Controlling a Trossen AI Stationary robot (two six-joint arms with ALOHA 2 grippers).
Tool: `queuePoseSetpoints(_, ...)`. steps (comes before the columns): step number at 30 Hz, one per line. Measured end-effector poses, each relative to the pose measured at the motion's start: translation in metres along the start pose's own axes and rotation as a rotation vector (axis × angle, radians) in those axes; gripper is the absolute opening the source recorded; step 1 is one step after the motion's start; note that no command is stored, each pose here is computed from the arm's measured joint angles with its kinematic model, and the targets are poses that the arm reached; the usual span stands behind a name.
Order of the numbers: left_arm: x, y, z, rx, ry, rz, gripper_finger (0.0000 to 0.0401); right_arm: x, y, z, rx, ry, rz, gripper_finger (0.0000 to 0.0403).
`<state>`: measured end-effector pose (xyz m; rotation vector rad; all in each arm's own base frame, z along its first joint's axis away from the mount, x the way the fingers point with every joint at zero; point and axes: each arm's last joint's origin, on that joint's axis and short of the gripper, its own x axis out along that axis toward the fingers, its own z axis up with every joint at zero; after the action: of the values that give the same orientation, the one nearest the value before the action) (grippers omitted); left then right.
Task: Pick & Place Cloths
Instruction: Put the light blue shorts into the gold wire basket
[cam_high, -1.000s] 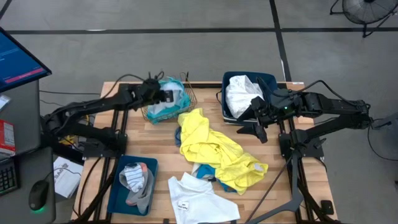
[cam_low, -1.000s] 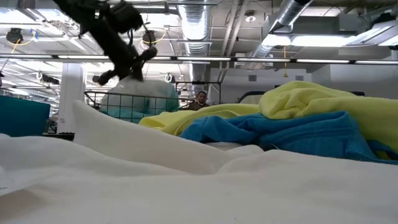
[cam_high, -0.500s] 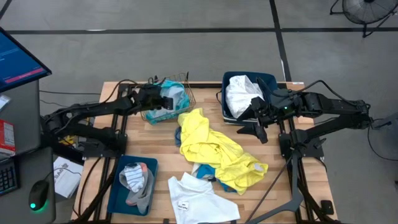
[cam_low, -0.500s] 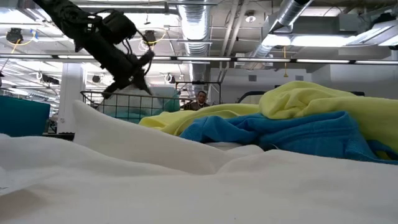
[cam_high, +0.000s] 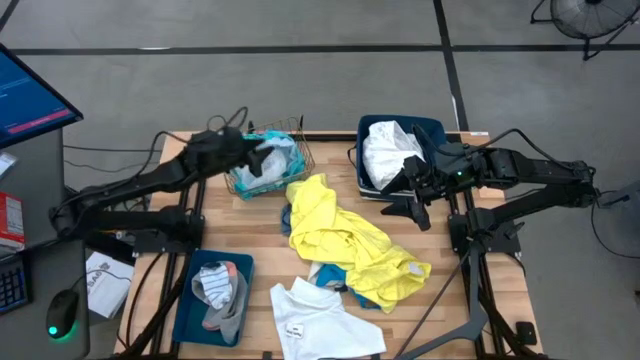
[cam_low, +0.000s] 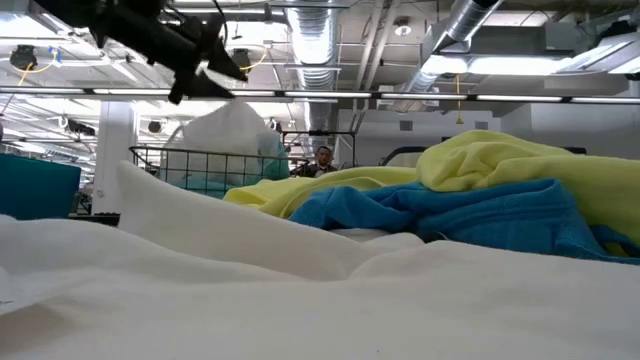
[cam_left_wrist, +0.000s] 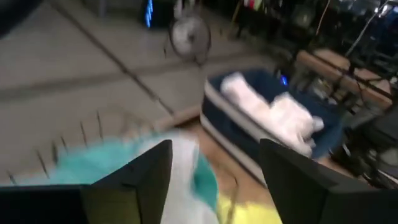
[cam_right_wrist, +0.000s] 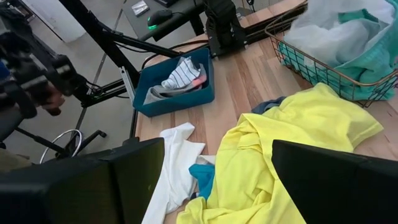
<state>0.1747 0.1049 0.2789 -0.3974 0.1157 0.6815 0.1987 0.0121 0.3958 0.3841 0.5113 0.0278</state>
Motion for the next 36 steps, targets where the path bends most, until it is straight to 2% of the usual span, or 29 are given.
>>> queuePoseSetpoints(3,-0.005,0.000,0.009,0.077,-0.085,0.036,0.0221,0.000,0.000,0.000,0.000,0.000,0.000,0.0291)
queuePoseSetpoints(6,0.000,0.007,0.007,0.109,-0.072,0.089,0.0197,0.000,0.000,0.000,0.000,-0.001,0.001,0.0291)
queuePoseSetpoints(15,0.051,0.027,-0.030,0.184,0.159,0.219,0.0134,0.006,0.000,0.000,0.006,0.013,-0.005,0.0291)
queuePoseSetpoints(22,0.085,0.041,-0.074,0.133,0.359,0.287,0.0084,0.014,-0.002,-0.001,0.034,0.041,-0.017,0.0291)
queuePoseSetpoints(28,0.099,0.050,-0.103,0.077,0.491,0.309,0.0029,0.021,-0.002,-0.001,0.037,0.056,-0.020,0.0291)
queuePoseSetpoints(33,0.101,0.050,-0.104,0.040,0.498,0.300,0.0003,0.025,-0.003,-0.002,0.040,0.068,-0.026,0.0291)
queuePoseSetpoints(36,0.094,0.046,-0.090,0.015,0.438,0.282,0.0003,0.025,-0.003,-0.001,0.040,0.067,-0.025,0.0291)
